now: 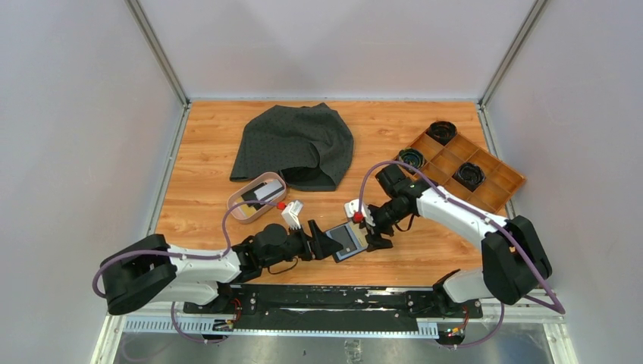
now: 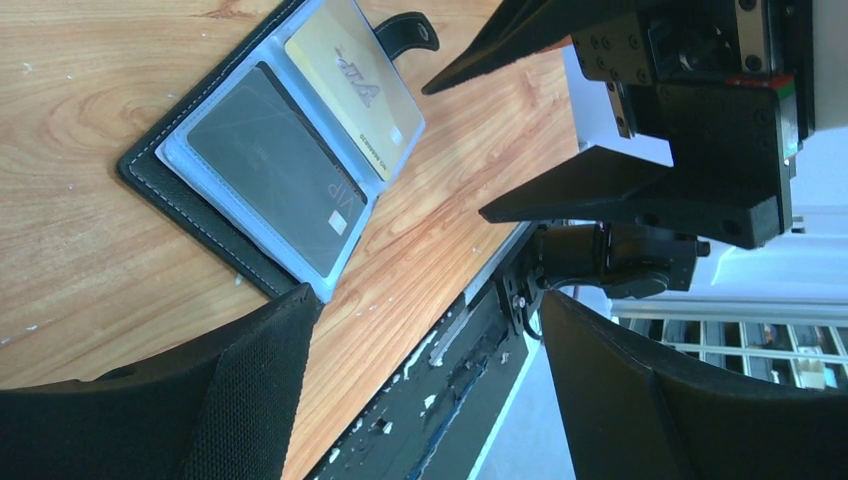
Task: Put the credit cards into the card holder
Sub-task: Turn over the card holder at the center of the board.
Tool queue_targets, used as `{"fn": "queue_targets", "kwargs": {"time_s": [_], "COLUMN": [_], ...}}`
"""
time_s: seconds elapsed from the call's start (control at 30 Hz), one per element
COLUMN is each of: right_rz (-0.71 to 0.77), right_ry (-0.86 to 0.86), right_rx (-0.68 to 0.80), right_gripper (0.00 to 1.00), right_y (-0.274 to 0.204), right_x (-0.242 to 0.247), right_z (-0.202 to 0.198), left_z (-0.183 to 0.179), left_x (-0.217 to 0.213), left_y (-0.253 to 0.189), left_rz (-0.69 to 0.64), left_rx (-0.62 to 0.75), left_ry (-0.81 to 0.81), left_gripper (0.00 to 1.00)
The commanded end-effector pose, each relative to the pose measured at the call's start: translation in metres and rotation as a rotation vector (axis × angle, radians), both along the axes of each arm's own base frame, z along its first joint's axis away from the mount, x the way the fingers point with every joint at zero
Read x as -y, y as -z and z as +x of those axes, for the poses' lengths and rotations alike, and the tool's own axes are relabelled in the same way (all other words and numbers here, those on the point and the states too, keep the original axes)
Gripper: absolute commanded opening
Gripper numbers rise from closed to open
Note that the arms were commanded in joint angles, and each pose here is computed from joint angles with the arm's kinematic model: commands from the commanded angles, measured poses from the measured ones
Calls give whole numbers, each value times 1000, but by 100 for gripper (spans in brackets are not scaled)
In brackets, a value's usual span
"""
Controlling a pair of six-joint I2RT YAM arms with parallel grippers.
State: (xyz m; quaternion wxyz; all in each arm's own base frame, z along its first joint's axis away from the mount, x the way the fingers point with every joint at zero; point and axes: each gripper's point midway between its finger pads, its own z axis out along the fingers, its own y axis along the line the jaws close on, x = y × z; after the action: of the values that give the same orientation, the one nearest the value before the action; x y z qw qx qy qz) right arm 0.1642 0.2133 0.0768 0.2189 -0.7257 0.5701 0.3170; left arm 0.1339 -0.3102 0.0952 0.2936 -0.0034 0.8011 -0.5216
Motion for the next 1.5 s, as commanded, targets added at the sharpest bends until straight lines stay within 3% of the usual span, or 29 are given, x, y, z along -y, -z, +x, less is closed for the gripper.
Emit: {"fn": "queue_targets", "kwargs": {"time_s": [0.0,0.37,0.7,1.2,1.47], "right_rz": [47,31,10,-23,-24], "right_ry": [-37,-11,16,27,29], "right_rx": [-7,54,30,25,24], "right_gripper": [74,68,58,56,56], "right_y": [-2,10,18,24,24], "right_x": [-11,-18,-20,-21,-21], "right_z": [-13,-4,0,2,2], "left_z": [6,12,15,13,15], "left_x": [2,9,22,5,14], "left_y": [0,29,37,63,65], "left_rz": [-29,-35,-125,-65,-95], "left_rx": [-9,-98,-136,-214,-224], "left_ry": [-46,-92,-92,-158,-149], "left_gripper": [83,60,46,52,51]}}
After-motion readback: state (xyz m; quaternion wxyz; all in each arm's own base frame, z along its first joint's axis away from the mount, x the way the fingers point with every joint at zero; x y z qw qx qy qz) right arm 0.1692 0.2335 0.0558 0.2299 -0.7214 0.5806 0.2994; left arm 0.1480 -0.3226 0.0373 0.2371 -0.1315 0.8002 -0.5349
